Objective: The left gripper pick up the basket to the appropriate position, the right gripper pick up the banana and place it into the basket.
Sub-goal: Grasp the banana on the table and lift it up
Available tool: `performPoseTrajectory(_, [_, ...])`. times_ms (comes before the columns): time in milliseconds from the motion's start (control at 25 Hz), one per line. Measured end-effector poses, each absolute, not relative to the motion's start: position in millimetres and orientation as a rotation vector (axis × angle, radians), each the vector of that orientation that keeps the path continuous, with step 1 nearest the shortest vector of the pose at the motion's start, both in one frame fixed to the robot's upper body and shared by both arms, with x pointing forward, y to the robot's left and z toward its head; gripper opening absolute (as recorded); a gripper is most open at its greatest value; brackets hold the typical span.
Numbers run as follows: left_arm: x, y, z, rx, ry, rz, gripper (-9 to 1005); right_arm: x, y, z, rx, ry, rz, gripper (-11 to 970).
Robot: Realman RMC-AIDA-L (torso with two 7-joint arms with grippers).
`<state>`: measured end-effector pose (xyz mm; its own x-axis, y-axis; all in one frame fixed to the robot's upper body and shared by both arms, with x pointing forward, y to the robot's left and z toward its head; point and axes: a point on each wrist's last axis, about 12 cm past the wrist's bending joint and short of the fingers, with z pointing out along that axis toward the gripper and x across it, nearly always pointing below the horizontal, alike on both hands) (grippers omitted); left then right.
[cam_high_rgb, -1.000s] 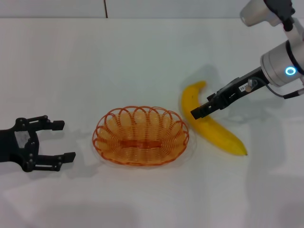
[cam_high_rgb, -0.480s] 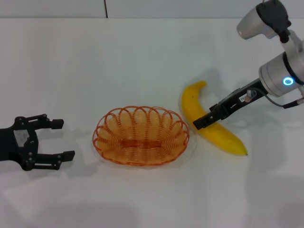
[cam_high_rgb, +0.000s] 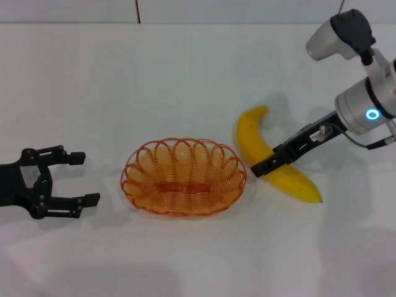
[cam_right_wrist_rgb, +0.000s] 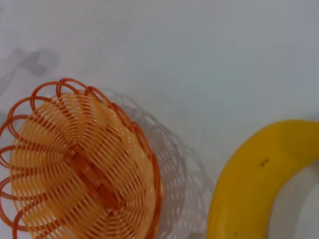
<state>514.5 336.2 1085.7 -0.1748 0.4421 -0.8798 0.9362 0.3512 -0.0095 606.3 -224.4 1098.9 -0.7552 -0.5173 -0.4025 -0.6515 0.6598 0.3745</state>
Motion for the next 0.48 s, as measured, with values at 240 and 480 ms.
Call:
performPoseTrajectory(240, [514.6, 335.1, 1085.5, 1.222, 1.772, -0.743, 906, 606.4, -223.8, 1098.2, -0.949, 2.618, 0.733, 878])
performPoseTrajectory(480, [514.5, 335.5, 1085.4, 1.217, 1.773, -0.742, 905, 607.0, -223.3, 1098.6, -0.947, 2.612, 0.735, 858])
